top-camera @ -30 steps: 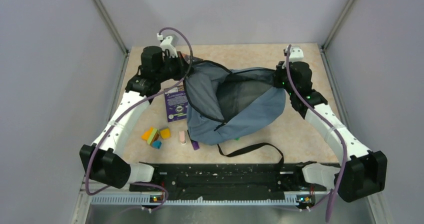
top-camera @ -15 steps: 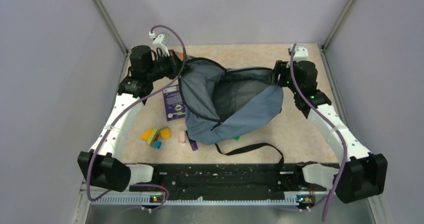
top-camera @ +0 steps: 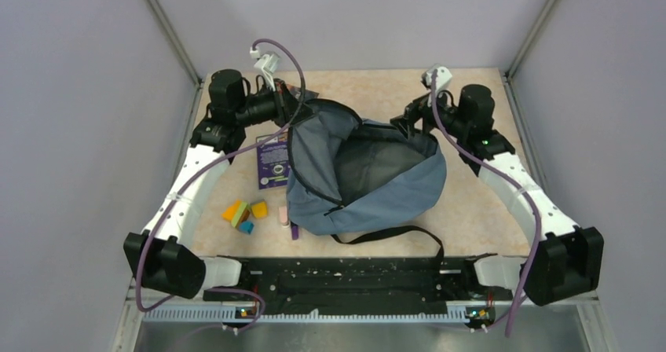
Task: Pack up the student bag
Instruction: Place the student bag at the center of the board.
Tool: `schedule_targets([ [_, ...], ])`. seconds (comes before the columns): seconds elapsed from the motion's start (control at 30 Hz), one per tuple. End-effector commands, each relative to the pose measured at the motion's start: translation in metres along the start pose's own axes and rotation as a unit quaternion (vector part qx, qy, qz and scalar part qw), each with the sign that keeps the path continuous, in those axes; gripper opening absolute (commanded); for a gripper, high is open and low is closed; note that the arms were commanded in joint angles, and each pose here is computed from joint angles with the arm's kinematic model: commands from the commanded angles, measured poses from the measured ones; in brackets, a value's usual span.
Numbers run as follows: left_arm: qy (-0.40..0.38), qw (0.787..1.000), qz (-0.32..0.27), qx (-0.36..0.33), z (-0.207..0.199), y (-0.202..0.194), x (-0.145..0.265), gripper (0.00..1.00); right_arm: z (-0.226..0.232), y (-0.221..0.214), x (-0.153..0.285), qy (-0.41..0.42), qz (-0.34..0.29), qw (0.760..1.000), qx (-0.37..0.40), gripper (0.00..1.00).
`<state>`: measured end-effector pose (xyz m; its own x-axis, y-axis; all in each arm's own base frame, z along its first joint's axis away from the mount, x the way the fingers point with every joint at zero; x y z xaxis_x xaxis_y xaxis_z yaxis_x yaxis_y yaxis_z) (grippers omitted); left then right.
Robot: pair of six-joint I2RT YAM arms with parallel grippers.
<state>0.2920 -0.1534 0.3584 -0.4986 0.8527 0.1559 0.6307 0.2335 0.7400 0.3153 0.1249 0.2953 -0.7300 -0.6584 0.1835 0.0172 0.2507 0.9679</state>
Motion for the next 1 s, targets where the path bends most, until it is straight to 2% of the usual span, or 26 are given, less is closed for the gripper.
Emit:
schedule_targets([
  [0.0, -0.039, 0.997, -0.027, -0.058, -0.020, 0.022, 0.002, 0.00, 0.013, 0.029, -0.022, 0.076, -0.005, 0.995, 0.071, 0.87],
  [0.27, -0.041, 0.997, -0.023, -0.056, -0.019, 0.020, -0.001, 0.00, 0.050, -0.002, -0.056, 0.136, 0.060, 0.986, 0.078, 0.86],
  [0.47, -0.049, 0.997, -0.018, -0.060, -0.021, 0.019, -0.001, 0.00, 0.048, -0.022, -0.082, 0.077, 0.092, 0.987, 0.104, 0.84],
  [0.5, -0.053, 0.997, -0.016, -0.063, -0.022, 0.019, -0.001, 0.00, 0.044, -0.022, -0.086, 0.063, 0.095, 0.988, 0.105, 0.82],
  [0.53, -0.054, 0.996, -0.013, -0.064, -0.023, 0.019, -0.001, 0.00, 0.040, -0.023, -0.090, 0.050, 0.104, 0.988, 0.106, 0.73],
  [0.6, -0.056, 0.996, -0.010, -0.072, -0.030, 0.022, -0.001, 0.00, 0.033, -0.022, -0.092, 0.024, 0.116, 0.987, 0.108, 0.42],
  [0.67, -0.053, 0.995, -0.007, -0.082, -0.036, 0.024, -0.003, 0.00, 0.028, -0.015, -0.089, 0.001, 0.113, 0.988, 0.105, 0.05],
  [0.7, -0.051, 0.995, -0.006, -0.090, -0.041, 0.026, -0.005, 0.00, 0.026, -0.007, -0.083, -0.018, 0.103, 0.990, 0.099, 0.00],
  [0.83, -0.040, 0.991, -0.014, -0.126, -0.062, 0.037, -0.016, 0.00, 0.017, 0.039, -0.038, -0.110, 0.026, 0.992, 0.060, 0.00],
  [0.97, -0.062, 0.988, -0.021, -0.143, -0.085, 0.051, -0.036, 0.00, 0.002, 0.072, 0.016, -0.228, -0.029, 0.973, 0.020, 0.00],
])
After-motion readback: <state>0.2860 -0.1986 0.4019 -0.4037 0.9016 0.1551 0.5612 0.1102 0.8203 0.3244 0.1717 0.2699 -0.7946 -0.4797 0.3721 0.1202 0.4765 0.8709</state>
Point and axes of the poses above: each gripper's point midway between its finger pads, its own x axis back along the fingers, its own z axis along the line the jaws close on, y = z × x, the point moved 7 cm from there along x, back along the fingers, and after that the axes turned 10 degrees about x, right-handed, at the moved point
